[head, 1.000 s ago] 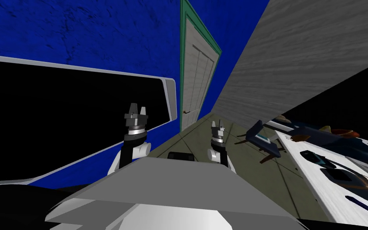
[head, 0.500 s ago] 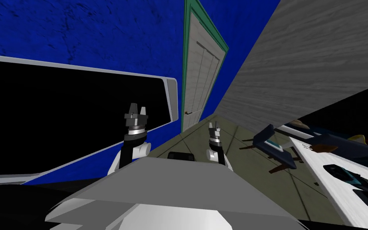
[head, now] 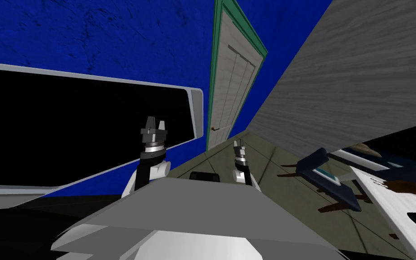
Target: Pull the door open
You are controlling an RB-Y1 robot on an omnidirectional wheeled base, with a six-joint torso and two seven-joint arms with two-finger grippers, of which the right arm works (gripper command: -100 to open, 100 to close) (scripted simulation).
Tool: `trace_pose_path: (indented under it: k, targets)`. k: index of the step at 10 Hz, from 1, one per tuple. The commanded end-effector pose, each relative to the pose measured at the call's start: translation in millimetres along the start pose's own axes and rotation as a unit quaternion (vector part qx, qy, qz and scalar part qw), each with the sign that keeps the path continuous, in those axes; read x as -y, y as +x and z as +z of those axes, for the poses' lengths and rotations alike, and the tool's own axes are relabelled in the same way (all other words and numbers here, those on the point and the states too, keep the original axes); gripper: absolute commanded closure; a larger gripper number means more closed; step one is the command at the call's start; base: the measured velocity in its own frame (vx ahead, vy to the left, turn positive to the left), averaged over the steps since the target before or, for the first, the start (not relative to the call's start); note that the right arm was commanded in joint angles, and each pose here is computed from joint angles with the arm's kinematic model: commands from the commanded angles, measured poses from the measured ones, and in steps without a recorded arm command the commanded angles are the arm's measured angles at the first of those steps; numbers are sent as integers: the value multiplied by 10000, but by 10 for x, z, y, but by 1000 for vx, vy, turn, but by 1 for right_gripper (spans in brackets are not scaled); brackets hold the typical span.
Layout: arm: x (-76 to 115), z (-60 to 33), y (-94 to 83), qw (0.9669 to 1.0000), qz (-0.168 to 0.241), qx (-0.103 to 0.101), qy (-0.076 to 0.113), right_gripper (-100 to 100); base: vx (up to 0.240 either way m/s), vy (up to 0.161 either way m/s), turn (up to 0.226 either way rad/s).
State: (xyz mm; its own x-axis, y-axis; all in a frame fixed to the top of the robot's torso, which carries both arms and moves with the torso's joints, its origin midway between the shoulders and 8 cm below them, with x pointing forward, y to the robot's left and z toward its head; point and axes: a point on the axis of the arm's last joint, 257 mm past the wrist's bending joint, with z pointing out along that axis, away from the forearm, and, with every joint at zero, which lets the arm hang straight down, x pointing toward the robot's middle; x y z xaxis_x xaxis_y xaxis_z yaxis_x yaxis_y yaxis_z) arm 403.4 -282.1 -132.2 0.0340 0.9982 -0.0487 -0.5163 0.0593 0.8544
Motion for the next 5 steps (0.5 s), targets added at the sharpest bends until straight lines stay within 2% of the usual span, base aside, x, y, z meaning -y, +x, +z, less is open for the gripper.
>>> trace_pose_path:
  k: [1, 4, 5]
  targets:
    - [137, -14, 44, 9999, 89, -82, 95, -100, 75, -35, 175]
    - [307, -77, 50, 9995, 133, -126, 261, -100, 50, -23, 86]
    - [423, -117, 61, 9990, 180, -174, 365, -100, 52, -16, 121]
